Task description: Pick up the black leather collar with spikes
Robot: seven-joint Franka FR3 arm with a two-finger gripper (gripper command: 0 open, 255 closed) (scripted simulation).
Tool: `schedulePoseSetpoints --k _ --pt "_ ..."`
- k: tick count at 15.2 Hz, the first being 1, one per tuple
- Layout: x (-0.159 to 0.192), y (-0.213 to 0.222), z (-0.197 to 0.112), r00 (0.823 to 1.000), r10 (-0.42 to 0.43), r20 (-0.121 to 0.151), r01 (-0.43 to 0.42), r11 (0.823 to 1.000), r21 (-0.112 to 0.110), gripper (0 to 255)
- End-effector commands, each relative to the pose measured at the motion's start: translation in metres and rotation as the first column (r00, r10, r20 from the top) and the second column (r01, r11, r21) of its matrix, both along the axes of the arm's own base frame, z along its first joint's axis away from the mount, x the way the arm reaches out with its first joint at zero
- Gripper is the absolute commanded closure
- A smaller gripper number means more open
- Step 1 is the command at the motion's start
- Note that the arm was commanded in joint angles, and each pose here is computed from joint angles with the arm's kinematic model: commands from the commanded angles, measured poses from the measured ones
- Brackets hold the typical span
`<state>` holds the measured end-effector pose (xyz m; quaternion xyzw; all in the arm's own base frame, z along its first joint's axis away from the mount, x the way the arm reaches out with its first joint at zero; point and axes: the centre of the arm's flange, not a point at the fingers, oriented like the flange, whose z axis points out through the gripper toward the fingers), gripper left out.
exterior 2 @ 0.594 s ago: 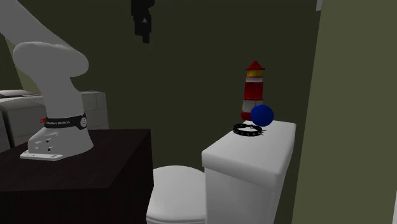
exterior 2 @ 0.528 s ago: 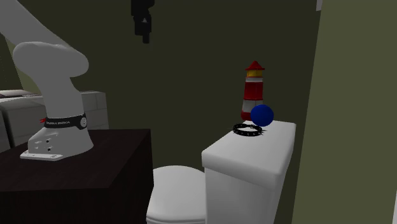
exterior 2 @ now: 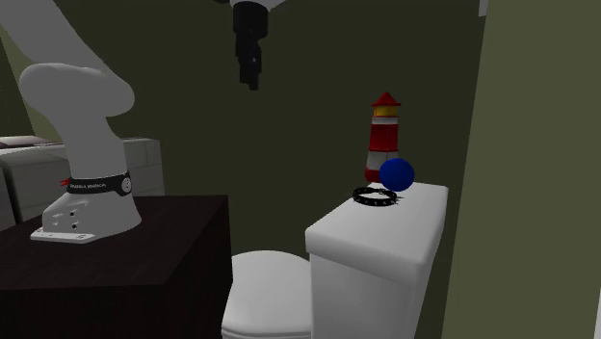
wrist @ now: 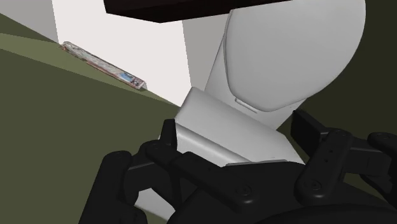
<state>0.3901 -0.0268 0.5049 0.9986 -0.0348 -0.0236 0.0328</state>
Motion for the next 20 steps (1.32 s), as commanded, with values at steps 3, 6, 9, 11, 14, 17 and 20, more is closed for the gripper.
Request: schedulePoseSetpoints --k 3,6,9,11,14,17,20 --pt "0.044 0.001 -0.035 0.999 -0.047 0.003 0.047 0.999 0.008 0" --pt "0.075 0.002 -0.060 0.997 -0.082 0.005 0.082 0.997 0.014 0" --pt "0.106 0.001 -0.084 0.993 -0.116 0.006 0.116 0.993 0.020 0" --pt "0.127 0.000 -0.100 0.990 -0.139 0.007 0.139 0.990 0.025 0" --pt "0.158 -0.002 -0.124 0.985 -0.173 0.007 0.173 0.984 0.031 0" --pt "0.189 -0.005 -0.149 0.978 -0.207 0.008 0.207 0.978 0.037 0" --pt "0.220 -0.009 -0.173 0.971 -0.241 0.008 0.240 0.970 0.043 0"
